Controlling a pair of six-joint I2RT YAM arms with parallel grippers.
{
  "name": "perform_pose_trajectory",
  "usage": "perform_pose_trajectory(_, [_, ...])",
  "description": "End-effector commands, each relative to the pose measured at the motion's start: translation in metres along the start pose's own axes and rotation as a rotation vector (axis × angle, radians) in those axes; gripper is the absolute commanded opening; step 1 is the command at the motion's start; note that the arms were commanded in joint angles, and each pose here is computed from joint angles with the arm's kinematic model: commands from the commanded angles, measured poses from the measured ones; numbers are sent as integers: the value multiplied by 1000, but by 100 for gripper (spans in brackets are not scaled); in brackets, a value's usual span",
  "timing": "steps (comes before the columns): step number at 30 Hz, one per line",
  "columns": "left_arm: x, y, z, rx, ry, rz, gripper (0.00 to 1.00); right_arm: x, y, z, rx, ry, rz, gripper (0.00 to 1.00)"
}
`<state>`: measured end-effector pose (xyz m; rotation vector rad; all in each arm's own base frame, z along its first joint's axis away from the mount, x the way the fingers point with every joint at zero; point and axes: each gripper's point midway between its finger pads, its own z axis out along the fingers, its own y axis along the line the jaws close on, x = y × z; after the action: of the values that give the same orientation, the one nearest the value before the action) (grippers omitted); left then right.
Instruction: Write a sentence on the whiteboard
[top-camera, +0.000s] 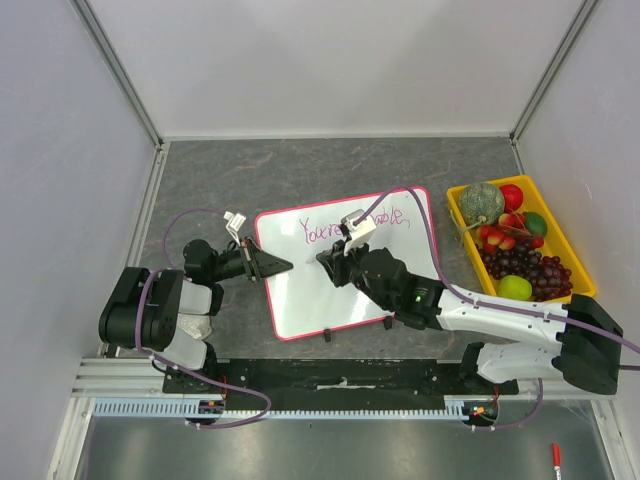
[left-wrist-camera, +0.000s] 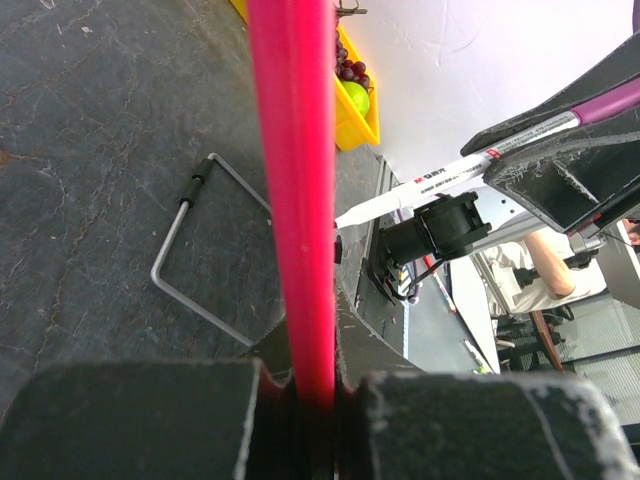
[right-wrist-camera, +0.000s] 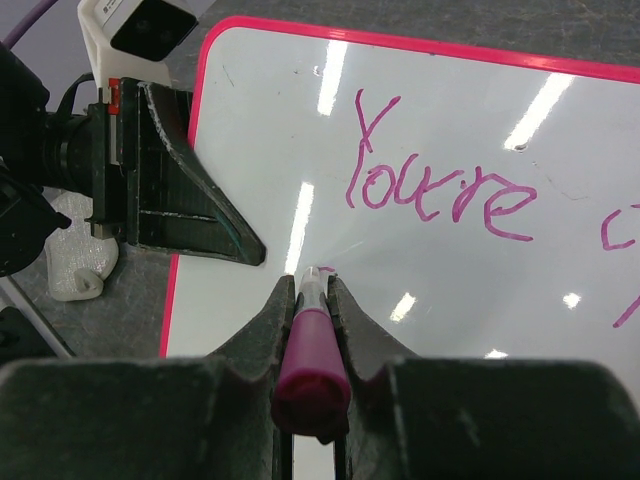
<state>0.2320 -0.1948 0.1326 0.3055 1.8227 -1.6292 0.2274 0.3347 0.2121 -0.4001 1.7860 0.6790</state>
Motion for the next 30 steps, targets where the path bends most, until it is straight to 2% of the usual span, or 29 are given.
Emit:
perform_pose_trajectory(1, [6, 4, -1, 1, 9, 56, 2, -11, 10, 1, -28, -21, 29, 0])
perform_pose_trajectory(12, [6, 4, -1, 1, 9, 57, 2, -6, -5, -9, 21, -11, 25, 0])
perform_pose_trajectory(30, [6, 4, -1, 1, 9, 57, 2, 7, 1, -11, -26, 25, 23, 0])
